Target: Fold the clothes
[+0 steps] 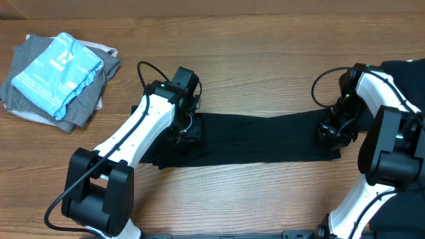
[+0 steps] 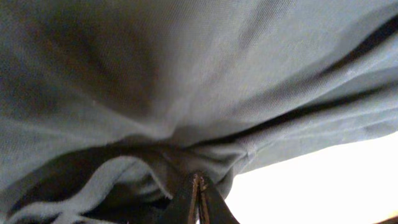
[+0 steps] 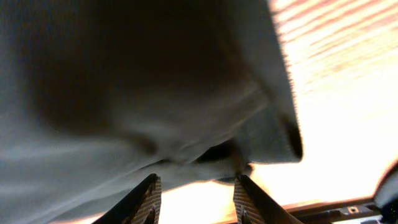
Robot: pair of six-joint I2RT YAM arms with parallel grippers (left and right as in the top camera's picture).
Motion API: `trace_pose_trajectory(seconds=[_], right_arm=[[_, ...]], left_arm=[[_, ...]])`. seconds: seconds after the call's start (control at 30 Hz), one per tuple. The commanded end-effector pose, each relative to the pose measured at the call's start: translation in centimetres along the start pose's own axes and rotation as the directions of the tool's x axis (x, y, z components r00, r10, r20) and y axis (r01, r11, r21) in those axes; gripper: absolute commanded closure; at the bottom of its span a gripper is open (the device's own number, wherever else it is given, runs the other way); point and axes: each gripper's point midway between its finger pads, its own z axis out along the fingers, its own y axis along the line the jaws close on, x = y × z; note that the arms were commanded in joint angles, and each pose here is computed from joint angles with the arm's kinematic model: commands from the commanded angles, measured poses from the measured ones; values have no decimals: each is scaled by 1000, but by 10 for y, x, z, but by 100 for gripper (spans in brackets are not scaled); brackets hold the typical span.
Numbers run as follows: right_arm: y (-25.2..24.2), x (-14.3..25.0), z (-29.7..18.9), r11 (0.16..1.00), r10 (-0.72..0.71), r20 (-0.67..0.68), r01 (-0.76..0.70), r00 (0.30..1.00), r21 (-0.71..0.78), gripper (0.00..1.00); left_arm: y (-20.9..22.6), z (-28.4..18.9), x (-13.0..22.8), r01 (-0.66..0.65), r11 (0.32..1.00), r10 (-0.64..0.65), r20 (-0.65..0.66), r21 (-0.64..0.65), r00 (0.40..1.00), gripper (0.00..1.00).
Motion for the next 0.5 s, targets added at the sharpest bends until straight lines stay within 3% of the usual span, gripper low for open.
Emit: trace_pose_trajectory(seconds=[0.0, 0.13, 0.33, 0.47], right_arm=[[15, -8, -37, 990, -69, 80, 78, 994, -113, 58], [11, -10, -63, 990, -61, 168, 82, 984, -116, 55], [-11, -17, -65, 996, 35, 208, -17, 978, -84, 50], [-12, -25, -51, 996, 40, 220, -21, 975, -89, 46]], left_arm=[[0, -5, 2, 10, 1000, -10, -2, -15, 1000, 95], [12, -7, 3, 31, 998, -32, -4, -58, 999, 95], [57, -30, -2, 202, 977, -203, -13, -66, 979, 92], [85, -45, -10, 306, 952, -306, 12, -9, 952, 83]])
